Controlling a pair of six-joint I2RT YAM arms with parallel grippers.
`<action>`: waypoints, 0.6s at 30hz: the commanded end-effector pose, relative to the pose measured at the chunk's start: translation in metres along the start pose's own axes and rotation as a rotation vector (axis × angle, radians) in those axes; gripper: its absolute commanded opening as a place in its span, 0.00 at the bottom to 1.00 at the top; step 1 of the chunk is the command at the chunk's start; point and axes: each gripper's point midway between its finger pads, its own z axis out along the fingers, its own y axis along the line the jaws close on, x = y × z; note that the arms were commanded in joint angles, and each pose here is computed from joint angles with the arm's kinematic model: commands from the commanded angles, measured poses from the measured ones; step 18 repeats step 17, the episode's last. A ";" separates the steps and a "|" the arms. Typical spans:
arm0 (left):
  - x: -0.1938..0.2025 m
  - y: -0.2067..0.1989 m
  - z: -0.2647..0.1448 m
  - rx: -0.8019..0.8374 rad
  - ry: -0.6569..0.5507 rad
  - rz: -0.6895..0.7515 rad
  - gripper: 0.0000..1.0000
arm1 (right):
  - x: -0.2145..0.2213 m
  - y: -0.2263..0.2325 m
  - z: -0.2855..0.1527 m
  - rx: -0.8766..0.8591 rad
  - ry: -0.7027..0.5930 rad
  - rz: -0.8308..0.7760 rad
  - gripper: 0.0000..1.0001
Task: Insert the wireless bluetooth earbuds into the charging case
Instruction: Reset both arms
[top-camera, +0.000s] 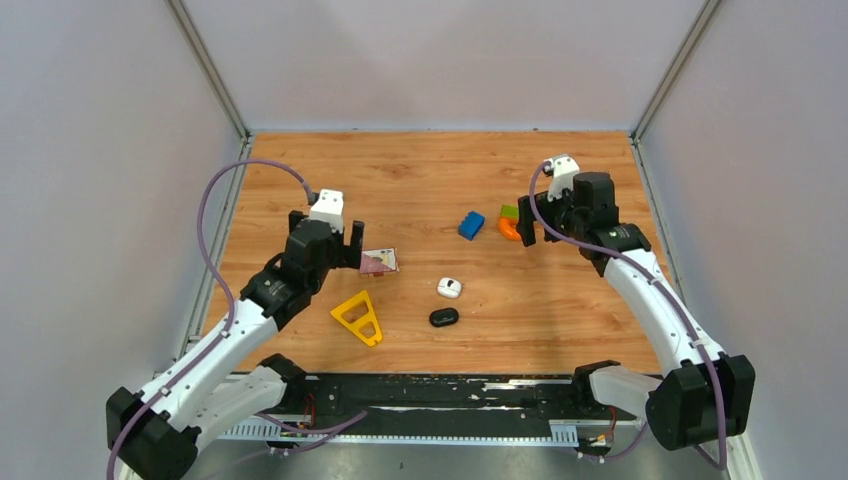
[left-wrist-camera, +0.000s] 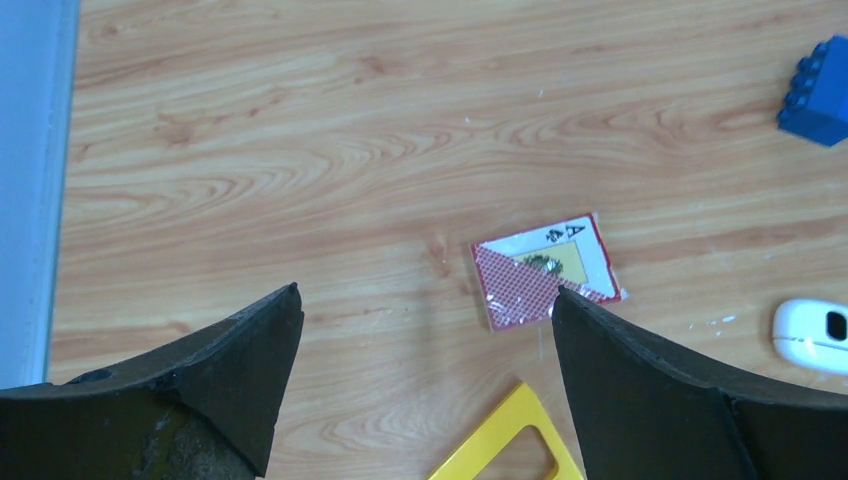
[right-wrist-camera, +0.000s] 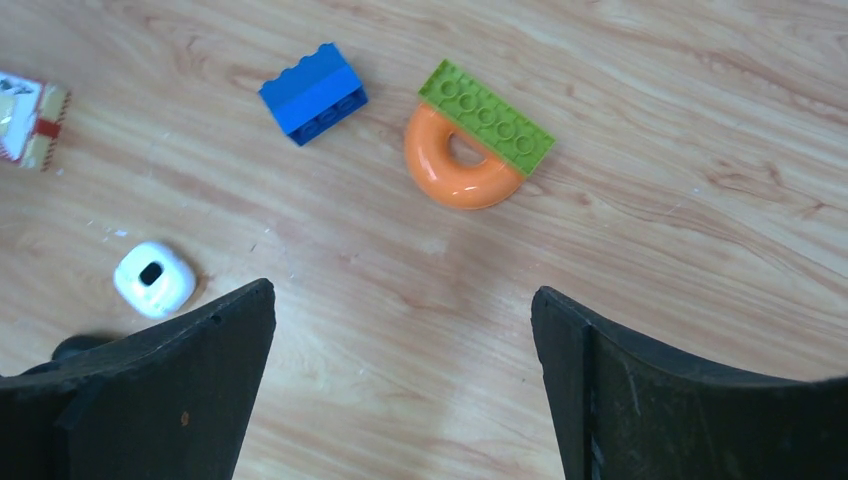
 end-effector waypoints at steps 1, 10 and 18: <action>0.008 -0.008 0.010 0.071 -0.077 0.009 1.00 | -0.029 -0.028 0.005 0.156 -0.156 0.012 0.99; 0.024 0.002 0.019 0.013 -0.087 -0.027 1.00 | -0.025 -0.048 0.005 0.254 -0.174 -0.024 0.99; 0.027 0.008 0.021 -0.025 -0.079 -0.031 1.00 | -0.026 -0.045 0.002 0.209 -0.187 -0.004 0.99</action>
